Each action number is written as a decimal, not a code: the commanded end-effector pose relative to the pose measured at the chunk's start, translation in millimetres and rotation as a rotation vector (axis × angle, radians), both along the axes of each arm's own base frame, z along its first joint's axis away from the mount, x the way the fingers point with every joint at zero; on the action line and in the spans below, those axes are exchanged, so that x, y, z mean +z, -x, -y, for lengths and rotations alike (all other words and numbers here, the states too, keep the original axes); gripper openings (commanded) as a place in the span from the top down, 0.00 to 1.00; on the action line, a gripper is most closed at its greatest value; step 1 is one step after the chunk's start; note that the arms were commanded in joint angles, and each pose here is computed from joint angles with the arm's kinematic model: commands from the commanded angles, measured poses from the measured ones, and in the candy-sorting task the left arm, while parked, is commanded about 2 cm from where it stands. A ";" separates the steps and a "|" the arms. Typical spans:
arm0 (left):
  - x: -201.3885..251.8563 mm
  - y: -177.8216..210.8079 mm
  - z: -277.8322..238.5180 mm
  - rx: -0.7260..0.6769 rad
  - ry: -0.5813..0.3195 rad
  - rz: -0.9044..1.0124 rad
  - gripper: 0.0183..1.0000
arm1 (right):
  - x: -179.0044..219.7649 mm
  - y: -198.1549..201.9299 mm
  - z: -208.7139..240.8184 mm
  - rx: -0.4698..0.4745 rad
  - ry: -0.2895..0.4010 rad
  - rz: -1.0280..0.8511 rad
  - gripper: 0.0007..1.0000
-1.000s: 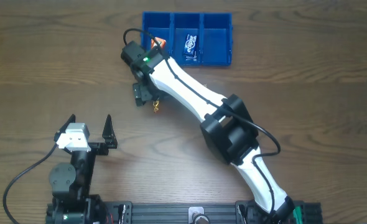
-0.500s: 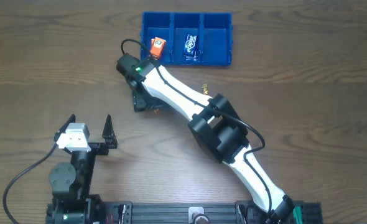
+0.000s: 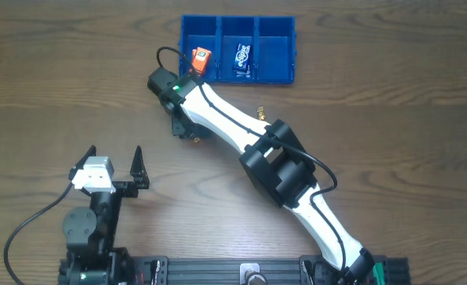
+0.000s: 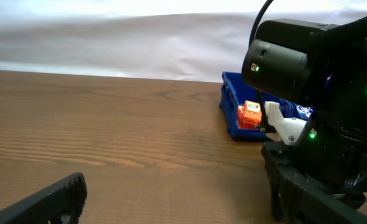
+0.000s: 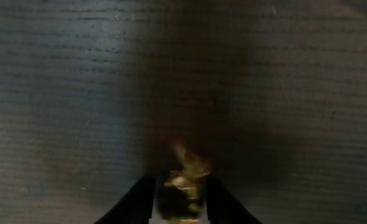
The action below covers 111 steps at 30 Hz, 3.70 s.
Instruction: Sort Candies Into Trays
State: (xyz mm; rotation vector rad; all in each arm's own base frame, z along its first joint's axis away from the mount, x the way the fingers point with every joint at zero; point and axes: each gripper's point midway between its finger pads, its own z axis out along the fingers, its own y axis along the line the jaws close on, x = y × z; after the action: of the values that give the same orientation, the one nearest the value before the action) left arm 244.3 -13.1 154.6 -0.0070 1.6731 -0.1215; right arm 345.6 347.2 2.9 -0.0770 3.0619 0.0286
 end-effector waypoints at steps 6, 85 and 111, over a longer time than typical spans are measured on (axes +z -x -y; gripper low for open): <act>-16.4 1.0 2.9 -0.019 -0.005 -0.048 0.00 | -3.4 0.0 5.8 -0.009 0.029 0.001 0.91; -16.4 1.0 2.8 -0.019 -0.005 -0.048 0.00 | 135.1 -24.3 164.1 0.000 0.096 0.044 0.00; -16.4 1.0 2.8 -0.019 -0.005 -0.048 0.00 | 12.0 -19.1 173.4 -0.075 0.042 0.018 0.00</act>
State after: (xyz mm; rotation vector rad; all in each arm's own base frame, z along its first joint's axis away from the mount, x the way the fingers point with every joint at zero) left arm 244.3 -13.1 154.5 -0.0071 1.6735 -0.1215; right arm 375.6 179.7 24.3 0.0043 2.9964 -0.0289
